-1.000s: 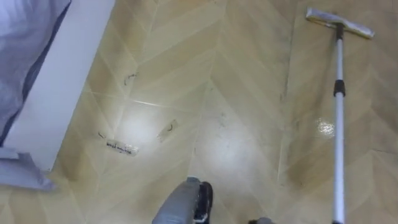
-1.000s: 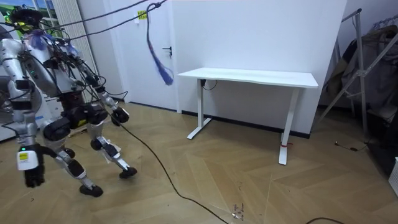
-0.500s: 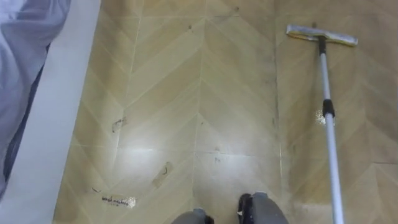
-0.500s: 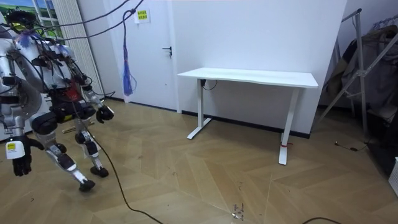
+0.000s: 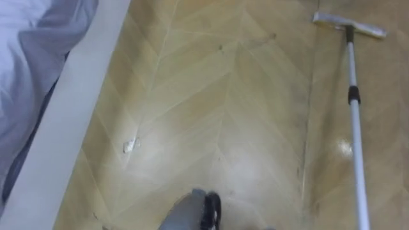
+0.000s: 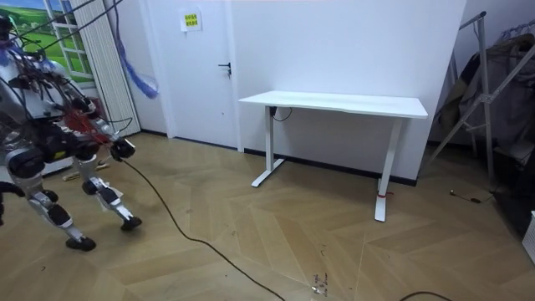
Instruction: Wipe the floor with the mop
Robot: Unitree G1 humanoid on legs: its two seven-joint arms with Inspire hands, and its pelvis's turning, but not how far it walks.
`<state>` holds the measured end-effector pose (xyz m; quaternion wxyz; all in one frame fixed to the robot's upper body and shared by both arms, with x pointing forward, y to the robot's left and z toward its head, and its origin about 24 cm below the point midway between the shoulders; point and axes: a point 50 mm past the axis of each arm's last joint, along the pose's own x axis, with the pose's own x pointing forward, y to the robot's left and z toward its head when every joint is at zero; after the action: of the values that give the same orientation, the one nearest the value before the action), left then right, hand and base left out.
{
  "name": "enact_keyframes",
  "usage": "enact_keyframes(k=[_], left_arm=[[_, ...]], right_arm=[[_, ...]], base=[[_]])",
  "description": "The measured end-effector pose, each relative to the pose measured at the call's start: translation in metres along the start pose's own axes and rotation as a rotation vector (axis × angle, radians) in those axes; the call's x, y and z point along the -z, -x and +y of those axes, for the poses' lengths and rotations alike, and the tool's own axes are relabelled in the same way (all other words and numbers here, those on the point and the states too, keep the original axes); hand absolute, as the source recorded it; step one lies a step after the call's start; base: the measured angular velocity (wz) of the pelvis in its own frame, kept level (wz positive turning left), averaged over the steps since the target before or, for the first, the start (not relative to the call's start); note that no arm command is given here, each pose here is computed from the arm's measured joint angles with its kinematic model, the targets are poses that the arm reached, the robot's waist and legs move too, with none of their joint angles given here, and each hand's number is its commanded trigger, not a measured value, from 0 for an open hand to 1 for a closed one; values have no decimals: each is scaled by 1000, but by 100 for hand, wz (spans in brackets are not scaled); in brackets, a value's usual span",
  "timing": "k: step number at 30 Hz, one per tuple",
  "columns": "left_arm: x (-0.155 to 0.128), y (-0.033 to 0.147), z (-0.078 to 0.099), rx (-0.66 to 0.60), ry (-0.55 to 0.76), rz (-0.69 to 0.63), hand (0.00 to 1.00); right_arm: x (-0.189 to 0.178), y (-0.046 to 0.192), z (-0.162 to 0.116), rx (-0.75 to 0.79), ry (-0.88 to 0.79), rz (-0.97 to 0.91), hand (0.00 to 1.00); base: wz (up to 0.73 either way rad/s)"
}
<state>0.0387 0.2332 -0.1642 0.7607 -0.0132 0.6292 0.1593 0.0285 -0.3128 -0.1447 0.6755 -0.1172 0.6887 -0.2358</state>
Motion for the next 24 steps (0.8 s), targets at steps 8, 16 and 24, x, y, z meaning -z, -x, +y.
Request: enact_keyframes(k=[8,16,24], left_arm=[[10,0,-13,-5,-124,30,0],[-15,-2,-9,-35,-106,-9,0],[4,-1,-7,-28,-126,40,0]], right_arm=[[4,5,37,-58,3,23,100],[-150,48,18,-68,-101,-293,100],[-118,33,22,-122,-90,-252,100]], base=[[-2],[0],[1]])
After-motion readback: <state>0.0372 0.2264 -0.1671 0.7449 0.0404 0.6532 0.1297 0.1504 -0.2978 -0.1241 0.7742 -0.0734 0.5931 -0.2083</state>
